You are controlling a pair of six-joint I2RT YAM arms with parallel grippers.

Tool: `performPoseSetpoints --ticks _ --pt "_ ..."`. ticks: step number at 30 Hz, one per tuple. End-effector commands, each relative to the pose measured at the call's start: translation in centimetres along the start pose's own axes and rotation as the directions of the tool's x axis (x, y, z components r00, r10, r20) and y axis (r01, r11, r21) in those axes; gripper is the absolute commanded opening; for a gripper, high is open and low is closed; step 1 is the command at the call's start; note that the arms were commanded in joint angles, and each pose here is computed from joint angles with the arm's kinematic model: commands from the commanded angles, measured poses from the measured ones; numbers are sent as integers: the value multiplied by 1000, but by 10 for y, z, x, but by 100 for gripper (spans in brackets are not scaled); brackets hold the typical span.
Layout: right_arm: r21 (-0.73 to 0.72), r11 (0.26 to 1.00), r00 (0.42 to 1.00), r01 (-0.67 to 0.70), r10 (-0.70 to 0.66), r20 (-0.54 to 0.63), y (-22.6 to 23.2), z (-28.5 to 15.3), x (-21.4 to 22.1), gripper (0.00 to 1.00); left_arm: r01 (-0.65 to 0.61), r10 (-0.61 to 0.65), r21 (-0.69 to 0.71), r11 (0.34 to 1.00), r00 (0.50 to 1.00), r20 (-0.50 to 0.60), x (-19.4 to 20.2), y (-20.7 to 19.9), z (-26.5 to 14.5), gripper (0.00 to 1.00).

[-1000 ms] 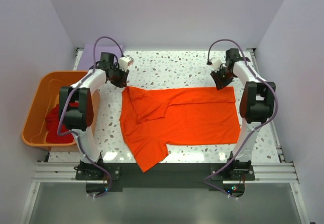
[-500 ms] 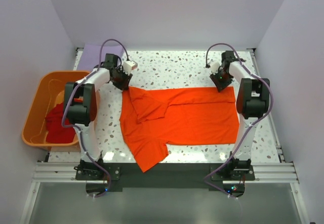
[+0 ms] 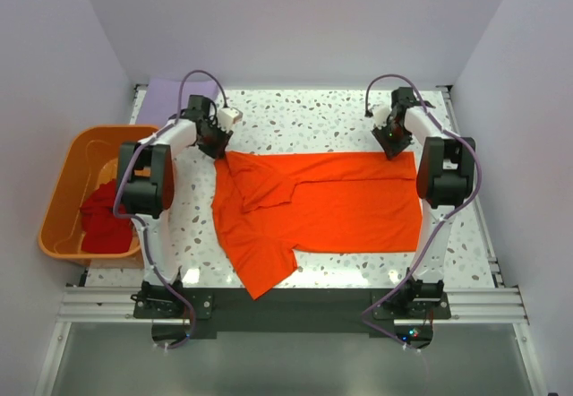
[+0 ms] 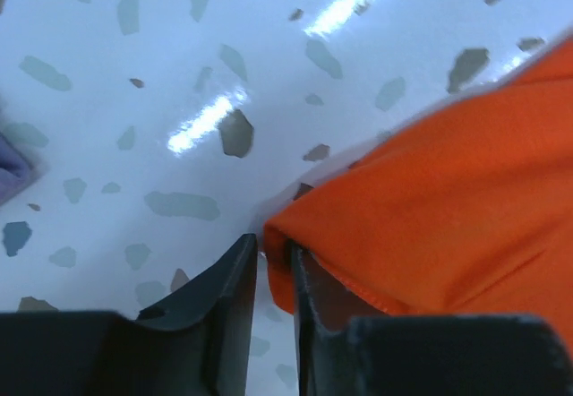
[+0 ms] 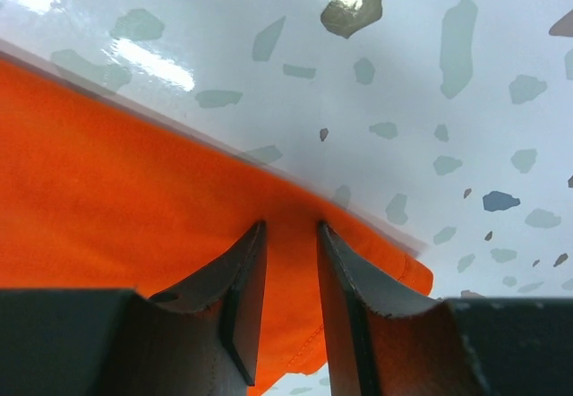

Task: Fold and stack the t-shirts
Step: Fold the tshirt

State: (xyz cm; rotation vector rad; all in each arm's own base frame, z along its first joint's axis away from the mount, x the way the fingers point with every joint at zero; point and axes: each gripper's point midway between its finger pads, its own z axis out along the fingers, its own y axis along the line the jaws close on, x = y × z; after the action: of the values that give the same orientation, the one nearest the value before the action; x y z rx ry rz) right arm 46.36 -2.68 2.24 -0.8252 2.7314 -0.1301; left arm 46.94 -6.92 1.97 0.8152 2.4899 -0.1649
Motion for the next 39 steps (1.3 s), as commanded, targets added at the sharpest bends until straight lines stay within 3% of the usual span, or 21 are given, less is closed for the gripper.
performPoseSetpoints --ticks 1,3,8,13,17,23,24,29,33,39 --pt "-49 999 990 -14 21 138 6 -31 -28 34 -8 -3 91 996 993 121 -21 -21 -34 33" --pt "-72 997 981 -6 19 191 11 -46 -37 36 -33 9 97 995 971 239 -46 -27 -62 45" --pt "-139 990 956 0 41 291 23 -88 -55 37 -74 34 106 992 941 336 -63 -41 -110 46" --pt "-216 976 944 37 37 328 54 -109 -68 37 -152 66 285 946 954 291 -32 -95 -120 49" --pt "-372 927 944 47 80 319 89 -117 -72 34 -180 104 375 909 971 213 -1 -139 -121 52" --pt "-601 798 925 -37 255 282 171 -126 -89 29 -26 -39 433 901 990 138 24 -163 -122 53" --pt "-627 779 911 -6 263 318 188 -131 -102 29 6 -64 446 895 991 115 33 -166 -121 53" --pt "-708 698 912 -108 354 210 250 -114 -112 31 148 -190 476 867 981 42 56 -183 -119 54" --pt "-719 683 933 -126 328 148 294 -95 -110 36 225 -271 478 849 962 29 61 -188 -113 58" --pt "-709 690 951 -143 295 95 326 -81 -103 36 245 -303 475 845 952 48 58 -187 -108 58"
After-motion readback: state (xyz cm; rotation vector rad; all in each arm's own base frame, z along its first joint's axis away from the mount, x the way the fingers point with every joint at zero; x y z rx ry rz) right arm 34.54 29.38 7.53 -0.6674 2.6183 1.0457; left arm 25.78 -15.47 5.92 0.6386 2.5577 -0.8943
